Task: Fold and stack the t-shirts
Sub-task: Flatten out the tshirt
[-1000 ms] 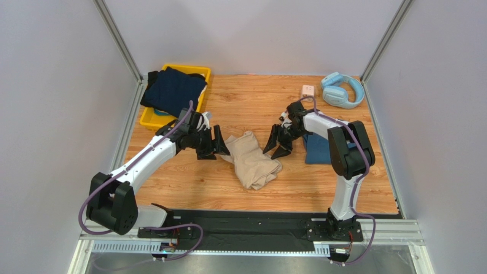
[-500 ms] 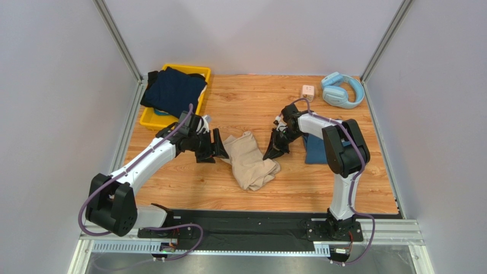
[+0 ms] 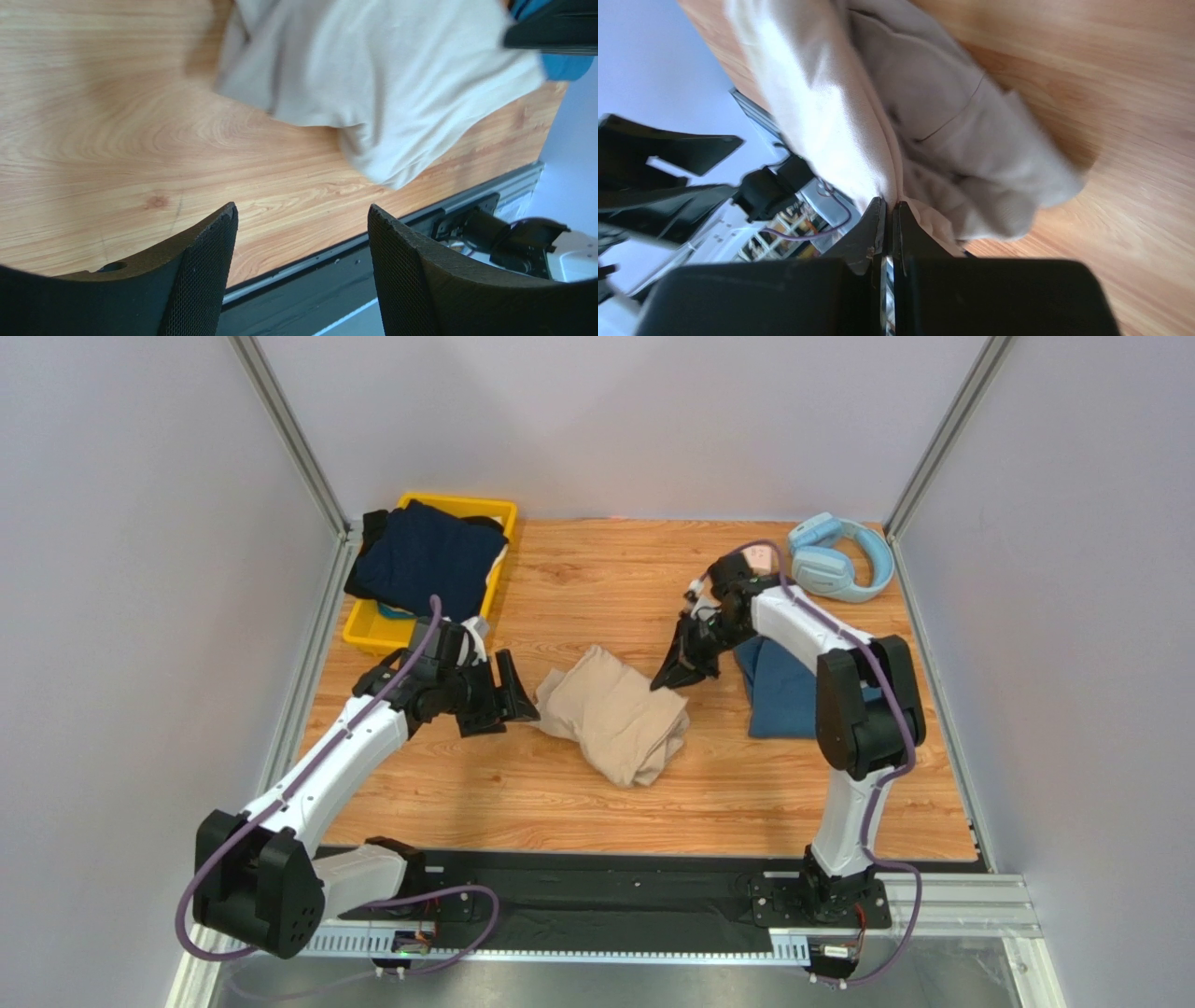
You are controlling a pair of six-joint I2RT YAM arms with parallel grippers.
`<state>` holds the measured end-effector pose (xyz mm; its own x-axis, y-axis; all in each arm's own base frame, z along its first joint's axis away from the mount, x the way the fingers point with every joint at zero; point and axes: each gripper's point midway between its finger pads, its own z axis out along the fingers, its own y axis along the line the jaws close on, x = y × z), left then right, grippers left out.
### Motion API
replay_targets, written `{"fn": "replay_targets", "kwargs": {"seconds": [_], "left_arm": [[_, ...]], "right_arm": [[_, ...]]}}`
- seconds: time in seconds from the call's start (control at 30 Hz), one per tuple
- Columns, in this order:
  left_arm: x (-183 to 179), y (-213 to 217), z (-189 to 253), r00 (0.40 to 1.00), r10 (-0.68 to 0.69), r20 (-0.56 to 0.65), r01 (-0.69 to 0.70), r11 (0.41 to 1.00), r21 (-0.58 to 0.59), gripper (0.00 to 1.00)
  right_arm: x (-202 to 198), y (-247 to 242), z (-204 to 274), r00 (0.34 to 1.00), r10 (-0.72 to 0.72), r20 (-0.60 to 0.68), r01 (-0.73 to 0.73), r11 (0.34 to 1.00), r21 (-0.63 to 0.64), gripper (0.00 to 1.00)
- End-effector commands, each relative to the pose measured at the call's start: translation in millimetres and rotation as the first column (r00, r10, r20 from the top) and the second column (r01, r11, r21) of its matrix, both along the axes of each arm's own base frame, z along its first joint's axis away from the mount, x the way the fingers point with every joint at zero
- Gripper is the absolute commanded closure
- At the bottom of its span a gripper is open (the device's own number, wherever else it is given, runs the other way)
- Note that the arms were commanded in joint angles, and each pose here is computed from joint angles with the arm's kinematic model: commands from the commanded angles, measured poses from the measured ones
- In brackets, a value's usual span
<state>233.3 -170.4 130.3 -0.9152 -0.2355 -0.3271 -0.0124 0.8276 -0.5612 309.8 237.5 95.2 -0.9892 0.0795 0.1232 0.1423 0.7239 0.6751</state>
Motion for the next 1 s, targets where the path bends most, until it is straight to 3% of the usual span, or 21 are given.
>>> {"fn": "replay_targets", "kwargs": {"seconds": [0.0,0.27,0.37,0.5,0.77,0.87,0.9,0.97], "left_arm": [[8.3,22.2,9.1,0.997,0.063,0.053,-0.064,0.998,0.024,0.26],[30.1,33.2,13.3,0.995,0.077,0.059,-0.079,0.996,0.030,0.26],[40.8,31.9,19.6,0.994,0.078,0.073,-0.080,0.996,0.027,0.27],[51.6,33.4,25.8,0.992,0.088,0.090,-0.090,0.996,0.028,0.27],[64.2,49.7,33.6,0.986,0.130,0.103,-0.135,0.990,0.043,0.27],[68.3,63.6,43.4,0.978,0.169,0.126,-0.176,0.983,0.047,0.27],[68.6,68.0,43.9,0.975,0.181,0.125,-0.189,0.981,0.051,0.27],[69.6,79.2,49.1,0.968,0.207,0.140,-0.217,0.975,0.056,0.27]], "right_arm": [[43.8,-39.0,98.3,0.969,-0.127,0.211,0.115,0.991,0.070,1.00],[67.0,-83.5,210.3,0.886,-0.242,0.395,0.199,0.969,0.148,1.00],[63.2,-78.2,244.0,0.862,-0.283,0.419,0.212,0.955,0.209,1.00],[40.7,-38.7,270.3,0.882,-0.225,0.414,0.092,0.944,0.318,1.00],[-14.5,73.1,230.6,0.946,0.027,0.324,-0.137,0.937,0.321,1.00],[-40.0,114.4,175.8,0.968,0.171,0.186,-0.222,0.926,0.305,1.00],[-52.6,128.4,136.7,0.970,0.234,0.066,-0.243,0.923,0.299,1.00],[-66.7,134.0,105.4,0.953,0.296,-0.072,-0.260,0.914,0.312,0.86]]}}
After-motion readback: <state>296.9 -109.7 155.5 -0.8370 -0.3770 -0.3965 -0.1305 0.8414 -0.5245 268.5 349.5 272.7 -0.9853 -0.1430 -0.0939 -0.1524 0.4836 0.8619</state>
